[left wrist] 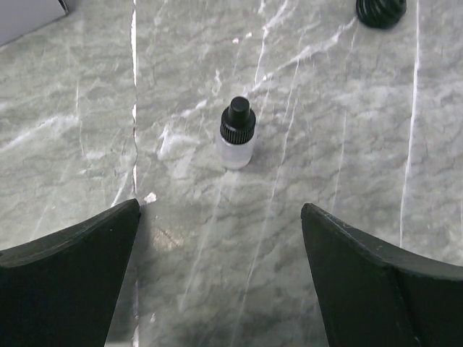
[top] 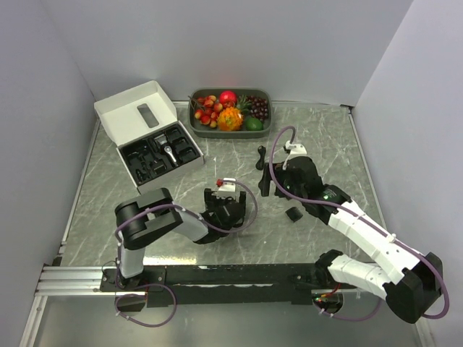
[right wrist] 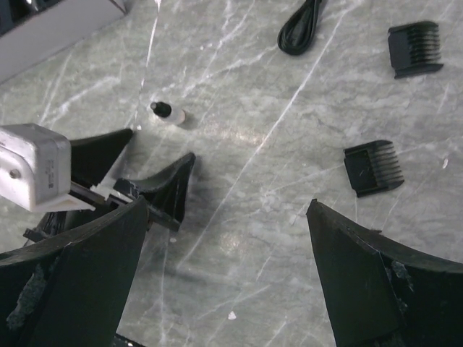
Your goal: Sort the hair-cutting tools
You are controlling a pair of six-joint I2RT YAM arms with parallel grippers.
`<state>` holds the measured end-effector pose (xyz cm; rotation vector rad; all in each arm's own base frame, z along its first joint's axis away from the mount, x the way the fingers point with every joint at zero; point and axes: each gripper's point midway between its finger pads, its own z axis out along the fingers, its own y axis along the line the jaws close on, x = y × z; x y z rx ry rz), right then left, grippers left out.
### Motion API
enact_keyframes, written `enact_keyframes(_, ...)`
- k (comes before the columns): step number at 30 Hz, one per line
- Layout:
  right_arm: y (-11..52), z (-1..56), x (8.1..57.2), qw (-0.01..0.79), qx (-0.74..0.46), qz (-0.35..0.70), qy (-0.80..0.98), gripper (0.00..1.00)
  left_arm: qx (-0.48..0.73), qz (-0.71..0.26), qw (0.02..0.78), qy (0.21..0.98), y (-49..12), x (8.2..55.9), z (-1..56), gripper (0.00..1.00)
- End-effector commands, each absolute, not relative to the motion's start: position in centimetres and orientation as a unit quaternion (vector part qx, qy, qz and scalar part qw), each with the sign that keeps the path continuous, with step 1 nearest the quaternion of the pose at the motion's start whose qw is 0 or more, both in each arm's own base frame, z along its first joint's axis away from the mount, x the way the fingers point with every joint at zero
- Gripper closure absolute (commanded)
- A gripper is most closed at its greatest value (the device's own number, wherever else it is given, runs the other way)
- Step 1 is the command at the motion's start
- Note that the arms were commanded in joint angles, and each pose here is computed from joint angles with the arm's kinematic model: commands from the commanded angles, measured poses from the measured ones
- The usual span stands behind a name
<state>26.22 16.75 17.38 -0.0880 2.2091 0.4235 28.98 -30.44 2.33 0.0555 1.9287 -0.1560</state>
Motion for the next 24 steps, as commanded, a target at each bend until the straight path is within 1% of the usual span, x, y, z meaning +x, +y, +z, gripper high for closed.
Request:
enact_keyframes(1,17.2,17.6,25.8,0.438,-0.04,0.185,0.879,0.0,0.001,-0.069,0.591,0.804,-30.8,29.6,1.8,0.01)
enact_keyframes(9,17.7,16.7,25.5,0.43,-0.048,0.191,0.881,0.0,-0.007,-0.054,0.598,0.8,-31.6,30.6,0.0,0.02)
enact_keyframes(15,18.0,16.0,25.4,0.423,-0.053,0.193,0.884,0.0,-0.012,-0.042,0.599,0.799,-32.2,31.2,-0.8,0.12)
enact_keyframes(19,18.2,15.9,25.3,0.425,-0.057,0.197,0.882,0.0,-0.021,-0.026,0.601,0.799,-31.7,31.8,-1.5,0.21)
enact_keyframes(24,18.7,15.8,25.2,0.421,-0.065,0.205,0.881,0.01,-0.038,-0.016,0.601,0.798,-31.2,32.6,-2.1,0.24)
